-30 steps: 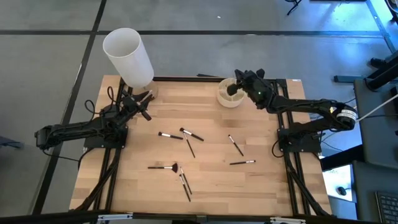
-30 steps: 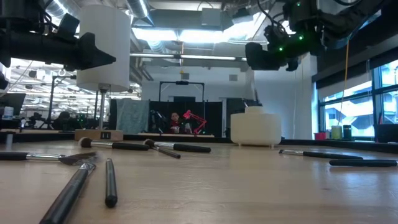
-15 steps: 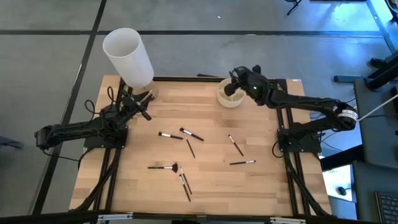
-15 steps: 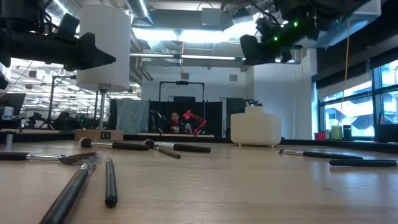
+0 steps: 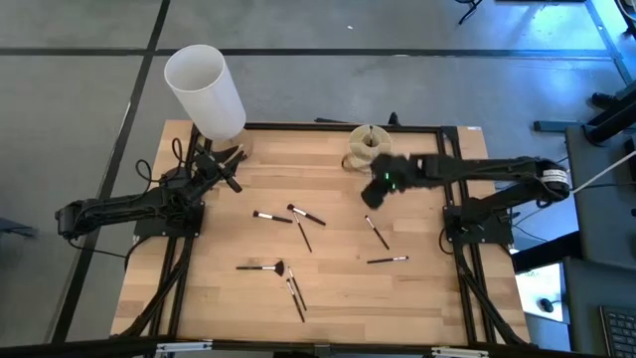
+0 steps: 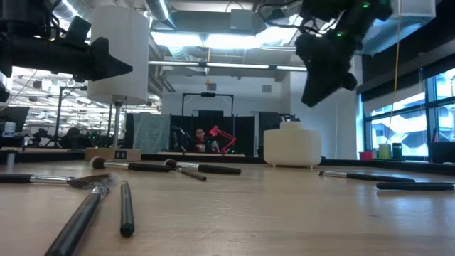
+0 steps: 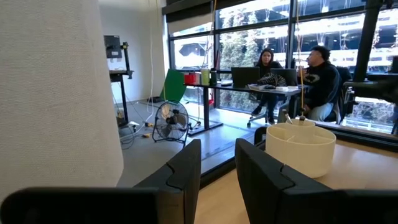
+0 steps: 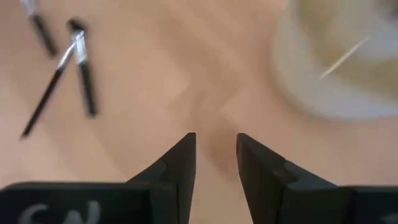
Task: Sort items
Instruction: Put the black makeup brush into the pen organizer
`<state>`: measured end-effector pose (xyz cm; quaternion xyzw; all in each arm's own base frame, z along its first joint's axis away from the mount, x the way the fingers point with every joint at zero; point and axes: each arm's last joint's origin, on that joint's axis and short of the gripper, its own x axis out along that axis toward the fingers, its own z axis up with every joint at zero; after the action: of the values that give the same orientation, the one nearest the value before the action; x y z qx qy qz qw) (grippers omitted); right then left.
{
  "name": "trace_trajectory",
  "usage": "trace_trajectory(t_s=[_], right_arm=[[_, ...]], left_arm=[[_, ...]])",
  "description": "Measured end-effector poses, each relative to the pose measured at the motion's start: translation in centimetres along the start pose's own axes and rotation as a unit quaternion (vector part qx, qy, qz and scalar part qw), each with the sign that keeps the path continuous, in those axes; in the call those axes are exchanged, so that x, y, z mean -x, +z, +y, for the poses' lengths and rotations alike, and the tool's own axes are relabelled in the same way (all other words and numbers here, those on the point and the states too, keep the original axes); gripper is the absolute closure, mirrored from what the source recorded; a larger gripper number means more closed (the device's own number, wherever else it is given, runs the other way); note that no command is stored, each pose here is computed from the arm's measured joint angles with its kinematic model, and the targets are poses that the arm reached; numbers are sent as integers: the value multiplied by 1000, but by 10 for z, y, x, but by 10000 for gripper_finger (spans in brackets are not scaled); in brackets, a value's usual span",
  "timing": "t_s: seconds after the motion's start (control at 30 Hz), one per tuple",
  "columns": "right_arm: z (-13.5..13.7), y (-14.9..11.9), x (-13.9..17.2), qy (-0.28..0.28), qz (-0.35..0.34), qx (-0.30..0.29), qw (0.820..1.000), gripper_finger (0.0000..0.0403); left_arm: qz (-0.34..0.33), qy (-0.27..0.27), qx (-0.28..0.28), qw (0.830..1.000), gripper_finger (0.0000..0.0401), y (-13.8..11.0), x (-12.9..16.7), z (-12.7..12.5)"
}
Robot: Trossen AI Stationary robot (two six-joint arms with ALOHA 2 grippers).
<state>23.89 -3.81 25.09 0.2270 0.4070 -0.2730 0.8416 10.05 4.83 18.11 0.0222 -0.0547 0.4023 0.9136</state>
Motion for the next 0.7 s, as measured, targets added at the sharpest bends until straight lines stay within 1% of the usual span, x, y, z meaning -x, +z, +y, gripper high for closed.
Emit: trace_trajectory(t_s=[0.07, 0.2, 0.43, 0.57, 0.7], right_arm=[[6, -14, -4, -7, 8, -4, 1000, 289], [11, -32, -16, -13, -7, -25, 1000, 289], [10, -53, -46, -4, -9, -42, 999, 289], [14, -62, -60, 0, 25, -32, 999, 289], [20, -71, -74, -5, 48, -26, 998, 289]], left_arm=[[0, 0, 0, 1000, 306, 0, 0, 0], [0, 0, 0, 1000, 306, 0, 0, 0], [-16, 9, 2, 1000, 306, 3, 0, 1], [-17, 21, -3, 1000, 306, 4, 0, 1], [-17, 21, -8, 1000, 306, 4, 0, 1]])
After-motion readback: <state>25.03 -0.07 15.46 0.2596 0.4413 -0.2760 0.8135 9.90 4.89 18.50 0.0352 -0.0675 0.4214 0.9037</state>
